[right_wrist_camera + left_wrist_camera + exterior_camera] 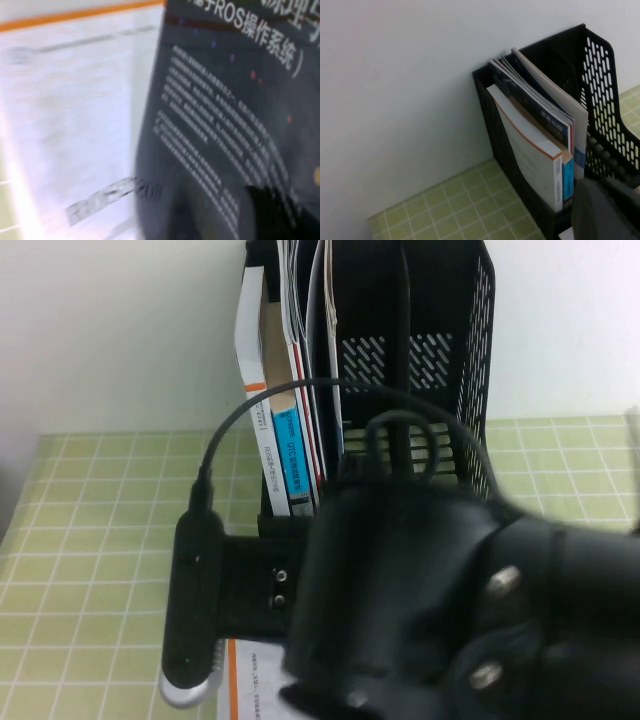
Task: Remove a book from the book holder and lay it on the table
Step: Place the picked book on the book
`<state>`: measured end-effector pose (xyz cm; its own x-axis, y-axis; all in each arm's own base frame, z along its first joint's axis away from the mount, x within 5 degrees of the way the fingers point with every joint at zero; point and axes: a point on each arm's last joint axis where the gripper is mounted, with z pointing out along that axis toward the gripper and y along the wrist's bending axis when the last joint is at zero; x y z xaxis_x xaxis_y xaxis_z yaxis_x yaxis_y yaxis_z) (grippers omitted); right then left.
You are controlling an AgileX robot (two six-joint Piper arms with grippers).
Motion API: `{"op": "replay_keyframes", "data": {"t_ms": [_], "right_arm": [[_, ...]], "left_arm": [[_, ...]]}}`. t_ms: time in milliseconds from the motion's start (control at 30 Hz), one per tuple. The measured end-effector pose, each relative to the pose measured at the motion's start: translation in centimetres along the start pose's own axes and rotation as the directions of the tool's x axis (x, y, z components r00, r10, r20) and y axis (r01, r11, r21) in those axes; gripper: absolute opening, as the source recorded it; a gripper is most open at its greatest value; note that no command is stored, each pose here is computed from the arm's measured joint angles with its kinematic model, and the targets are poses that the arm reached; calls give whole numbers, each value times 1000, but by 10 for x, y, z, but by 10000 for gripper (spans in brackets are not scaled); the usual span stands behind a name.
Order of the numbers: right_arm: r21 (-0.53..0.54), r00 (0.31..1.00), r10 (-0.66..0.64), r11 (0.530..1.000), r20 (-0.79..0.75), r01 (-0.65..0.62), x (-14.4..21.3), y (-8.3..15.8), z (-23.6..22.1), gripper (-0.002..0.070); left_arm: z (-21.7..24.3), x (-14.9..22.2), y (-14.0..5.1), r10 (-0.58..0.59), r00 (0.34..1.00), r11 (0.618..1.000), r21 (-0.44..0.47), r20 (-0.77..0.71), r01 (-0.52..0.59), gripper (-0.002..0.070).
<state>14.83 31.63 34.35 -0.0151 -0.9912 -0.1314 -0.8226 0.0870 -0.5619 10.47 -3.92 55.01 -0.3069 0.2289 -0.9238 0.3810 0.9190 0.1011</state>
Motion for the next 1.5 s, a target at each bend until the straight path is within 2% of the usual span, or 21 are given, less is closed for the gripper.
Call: {"op": "replay_keyframes", "data": {"t_ms": [200,333,533,767,833,1000,1067,1167,1300,1367,1433,1500], "right_arm": [[79,993,-33,996,-115,42,-3,17,37,131],[51,983,-70,995,-171,80,5,32,56,131],[-25,981,-115,993,-158,113,17,57,81,131],[34,991,-76,996,-114,80,19,63,93,136],[29,992,-58,998,-111,61,19,63,93,174],[-42,993,-27,999,-118,22,20,70,93,376],[-97,992,-29,995,-120,18,21,74,90,412],[-186,997,-22,983,-69,9,23,75,75,428],[-238,995,52,971,82,-31,27,64,39,429],[-242,984,100,968,148,-62,34,55,17,399],[-239,968,146,966,202,-96,44,45,-5,331],[-235,951,195,962,240,-138,54,37,-23,221]], "left_arm": [[-33,6,1,-11,997,1000,-14,72,12,-3],[-48,9,1,-14,994,1000,-17,112,16,-3],[-52,10,1,-20,993,1000,-17,120,22,-3],[-48,11,1,-19,994,1000,-18,107,21,-3],[-44,13,0,-20,995,1000,-13,96,21,-3],[-30,21,-3,-29,999,999,18,40,28,-3],[-24,25,-6,-35,999,999,39,10,34,-3],[-20,31,-12,-23,1000,995,100,4,23,-3],[-21,45,-19,-20,999,987,160,27,16,-3],[-24,58,-22,-26,999,983,180,27,20,-3],[-25,74,-26,-37,999,979,203,13,33,-3],[-24,92,-30,-58,998,971,231,8,55,-3]]}}
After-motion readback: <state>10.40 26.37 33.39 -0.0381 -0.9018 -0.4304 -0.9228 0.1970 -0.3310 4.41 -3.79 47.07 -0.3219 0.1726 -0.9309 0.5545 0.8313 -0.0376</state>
